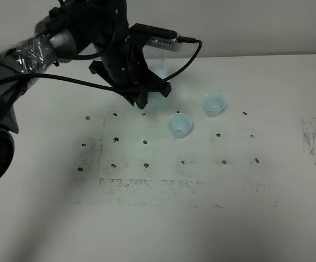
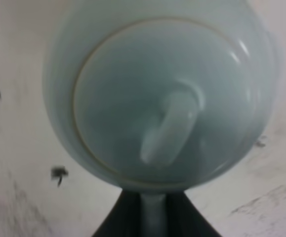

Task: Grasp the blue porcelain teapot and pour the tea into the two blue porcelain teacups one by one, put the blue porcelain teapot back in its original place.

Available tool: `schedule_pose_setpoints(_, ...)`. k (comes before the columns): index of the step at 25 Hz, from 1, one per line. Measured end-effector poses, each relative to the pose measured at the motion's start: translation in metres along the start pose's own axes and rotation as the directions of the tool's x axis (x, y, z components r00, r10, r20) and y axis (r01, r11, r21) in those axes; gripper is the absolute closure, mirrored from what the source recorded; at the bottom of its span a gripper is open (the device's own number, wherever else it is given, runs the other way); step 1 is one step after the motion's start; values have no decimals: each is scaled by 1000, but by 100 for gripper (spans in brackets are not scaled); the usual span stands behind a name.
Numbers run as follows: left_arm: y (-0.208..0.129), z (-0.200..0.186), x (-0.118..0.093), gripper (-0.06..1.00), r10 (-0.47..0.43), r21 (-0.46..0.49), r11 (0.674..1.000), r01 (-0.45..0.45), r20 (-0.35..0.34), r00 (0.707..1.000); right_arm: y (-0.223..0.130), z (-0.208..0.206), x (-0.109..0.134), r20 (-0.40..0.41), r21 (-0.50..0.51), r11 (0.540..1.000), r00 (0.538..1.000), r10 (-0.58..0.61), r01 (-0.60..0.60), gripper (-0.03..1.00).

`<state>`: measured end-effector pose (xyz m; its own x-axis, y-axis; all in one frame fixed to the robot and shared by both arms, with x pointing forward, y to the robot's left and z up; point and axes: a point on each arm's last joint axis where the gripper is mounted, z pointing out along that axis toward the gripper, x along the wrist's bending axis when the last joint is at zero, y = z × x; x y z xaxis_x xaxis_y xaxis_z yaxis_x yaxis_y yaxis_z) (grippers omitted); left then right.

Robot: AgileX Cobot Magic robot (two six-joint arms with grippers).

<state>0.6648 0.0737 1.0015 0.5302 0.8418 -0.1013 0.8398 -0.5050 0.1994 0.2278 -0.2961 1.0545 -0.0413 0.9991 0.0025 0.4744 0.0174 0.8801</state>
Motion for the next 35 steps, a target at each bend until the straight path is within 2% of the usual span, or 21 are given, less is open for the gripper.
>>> schedule_pose_setpoints(2,1,-4,3,94,27,-16,1000,-26,10,1000,0,0,0,0,0,1000,1000,0,0,43)
schedule_pose_setpoints(5,1,-6,12,94,104,-18,994,-105,-11,994,0,0,0,0,0,1000,1000,0,0,43)
schedule_pose_setpoints(10,-1,-8,31,94,237,-2,972,-237,-51,970,0,0,0,0,0,1000,1000,0,0,43)
schedule_pose_setpoints(15,-2,-6,41,94,400,13,917,-400,-56,915,0,0,0,0,0,1000,1000,0,0,43)
schedule_pose_setpoints(19,-2,10,45,94,483,39,875,-482,-39,874,0,0,0,0,0,1000,1000,0,0,43)
schedule_pose_setpoints(24,5,26,46,94,518,-2,855,-519,-53,854,0,0,0,0,0,1000,1000,0,0,43)
schedule_pose_setpoints(35,14,26,46,94,653,-61,747,-661,-111,749,0,0,0,0,0,1000,1000,0,0,43)
